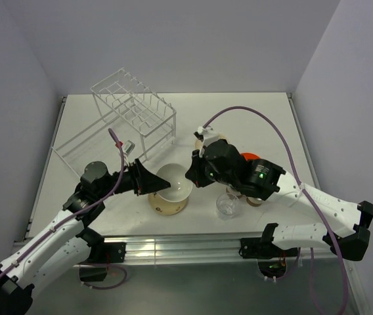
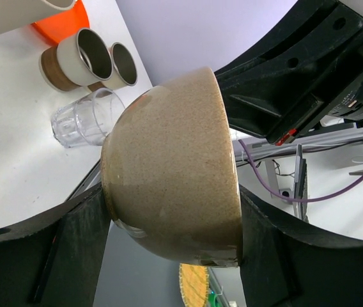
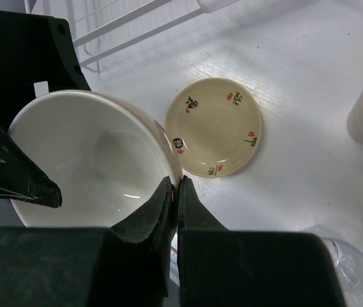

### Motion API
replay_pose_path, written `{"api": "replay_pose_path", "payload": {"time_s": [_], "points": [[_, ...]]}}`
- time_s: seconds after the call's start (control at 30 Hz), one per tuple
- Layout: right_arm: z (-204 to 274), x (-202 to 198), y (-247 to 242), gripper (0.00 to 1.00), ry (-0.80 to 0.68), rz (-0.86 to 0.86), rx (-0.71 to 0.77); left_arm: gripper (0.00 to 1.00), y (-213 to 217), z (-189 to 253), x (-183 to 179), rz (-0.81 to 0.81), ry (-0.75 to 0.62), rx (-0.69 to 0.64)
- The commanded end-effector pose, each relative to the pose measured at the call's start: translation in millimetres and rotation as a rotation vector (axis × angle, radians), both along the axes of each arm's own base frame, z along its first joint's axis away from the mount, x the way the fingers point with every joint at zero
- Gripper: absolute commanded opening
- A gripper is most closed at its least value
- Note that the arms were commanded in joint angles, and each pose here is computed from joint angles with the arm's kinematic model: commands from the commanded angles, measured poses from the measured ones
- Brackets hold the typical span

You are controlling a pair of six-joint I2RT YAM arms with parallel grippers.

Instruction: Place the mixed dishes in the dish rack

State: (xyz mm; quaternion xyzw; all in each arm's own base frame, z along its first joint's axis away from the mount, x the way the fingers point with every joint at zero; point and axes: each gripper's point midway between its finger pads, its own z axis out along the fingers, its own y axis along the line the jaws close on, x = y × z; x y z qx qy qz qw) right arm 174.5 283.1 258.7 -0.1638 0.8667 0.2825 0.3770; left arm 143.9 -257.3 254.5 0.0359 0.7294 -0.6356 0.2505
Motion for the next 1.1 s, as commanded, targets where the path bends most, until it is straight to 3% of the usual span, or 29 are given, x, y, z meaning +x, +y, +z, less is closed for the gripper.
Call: {"api": "replay_pose_path", "payload": {"time_s": [0.0, 0.13, 0.27, 0.5, 0.63, 0.87, 1.03, 1.07], "points": [[48.5, 4.6, 21.9, 0.0, -0.078, 0.018, 0.181, 0.7, -4.1, 39.8, -19.7, -0.097, -0.118, -0.125], [49.3, 4.2, 23.4, 0.0, -0.078, 0.023, 0.187, 0.66, -3.9, 41.9, -18.0, -0.085, -0.118, -0.135], [47.6, 3.3, 25.1, 0.0, -0.074, 0.03, 0.181, 0.52, -1.9, 46.5, -15.9, -0.057, -0.123, -0.148], [42.8, 4.0, 25.7, 0.0, -0.071, 0.028, 0.169, 0.0, 0.1, 49.1, -10.6, -0.015, -0.118, -0.149], [43.5, 6.5, 23.5, 0.02, -0.079, 0.013, 0.162, 0.0, 1.3, 46.6, -7.4, 0.006, -0.122, -0.12], [49.1, 7.5, 20.0, 0.31, -0.092, 0.002, 0.167, 0.0, 1.8, 44.6, -9.6, -0.001, -0.117, -0.112], [52.4, 7.4, 18.5, 0.42, -0.1, 0.0, 0.169, 0.0, 1.2, 42.4, -10.2, -0.009, -0.113, -0.104], [53.4, 8.1, 17.4, 0.49, -0.104, -0.004, 0.17, 0.0, 1.4, 41.6, -8.8, -0.003, -0.109, -0.098]]}}
